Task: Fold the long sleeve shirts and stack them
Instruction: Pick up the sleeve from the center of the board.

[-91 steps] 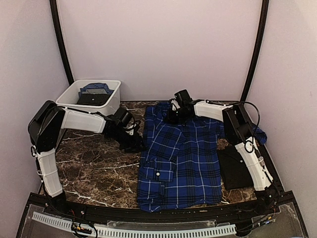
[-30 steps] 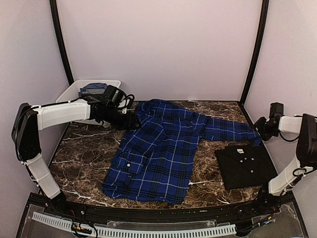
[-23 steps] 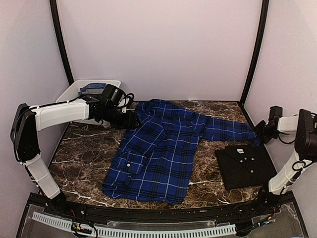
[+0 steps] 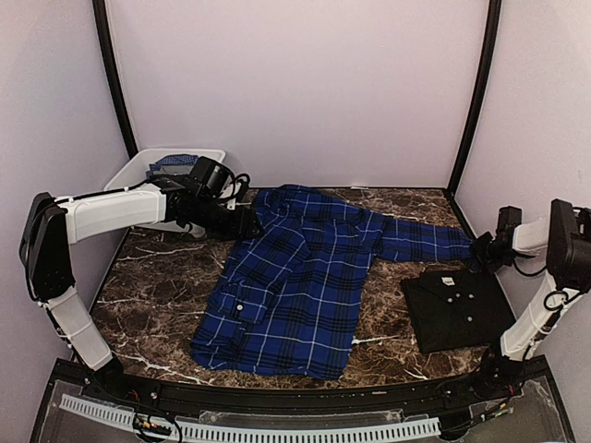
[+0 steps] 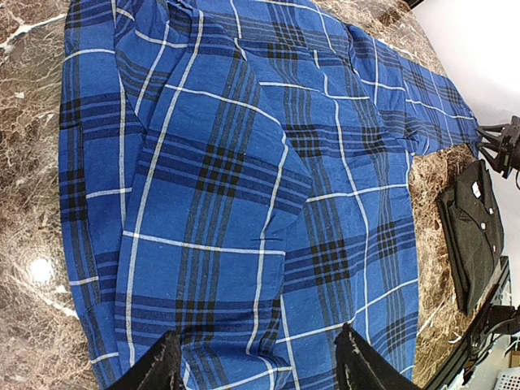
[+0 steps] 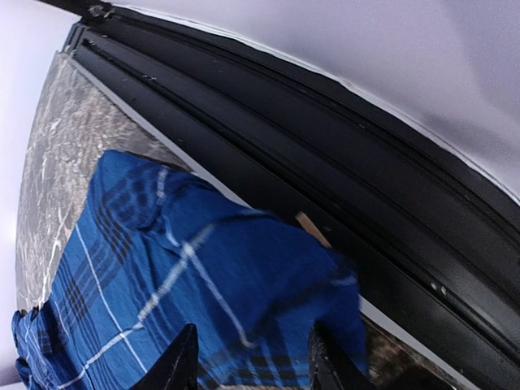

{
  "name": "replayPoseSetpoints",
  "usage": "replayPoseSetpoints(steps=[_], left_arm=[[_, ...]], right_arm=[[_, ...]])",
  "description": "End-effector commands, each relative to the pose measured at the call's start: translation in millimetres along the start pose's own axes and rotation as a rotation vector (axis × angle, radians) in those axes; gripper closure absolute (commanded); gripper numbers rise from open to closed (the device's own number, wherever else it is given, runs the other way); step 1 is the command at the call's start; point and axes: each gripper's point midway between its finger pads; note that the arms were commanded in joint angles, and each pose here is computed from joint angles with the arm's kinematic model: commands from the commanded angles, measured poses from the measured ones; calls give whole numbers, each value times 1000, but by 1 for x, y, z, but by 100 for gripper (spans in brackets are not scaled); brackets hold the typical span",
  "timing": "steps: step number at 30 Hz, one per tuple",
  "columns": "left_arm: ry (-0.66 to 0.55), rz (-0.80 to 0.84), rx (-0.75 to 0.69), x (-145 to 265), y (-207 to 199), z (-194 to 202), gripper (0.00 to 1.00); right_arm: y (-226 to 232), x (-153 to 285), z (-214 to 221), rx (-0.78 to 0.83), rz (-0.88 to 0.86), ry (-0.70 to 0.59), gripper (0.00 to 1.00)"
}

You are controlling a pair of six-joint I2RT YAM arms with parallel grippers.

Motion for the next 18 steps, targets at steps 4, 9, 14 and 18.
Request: replayPoseSetpoints(steps=[4, 9, 14, 18], left_arm=[[-32, 43, -4, 15, -15, -8, 37], [-36, 34, -5, 17, -13, -9, 37], [-29, 32, -2, 17, -12, -7, 37], [-29, 34, 1, 17, -12, -7, 37]], right_arm=[[-2, -4, -4, -23, -10, -34, 56], [1, -7, -13, -32, -22, -61, 61], [7, -11, -20, -36, -40, -71, 68], [11, -15, -22, -38, -55, -68, 74]])
Point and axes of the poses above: each gripper's point midway between its finger pads, its own x axis back along the fingers, its own y axis along the line the jaws close on, z = x × y, and after that the axes turned 8 degrees about x, right-handed
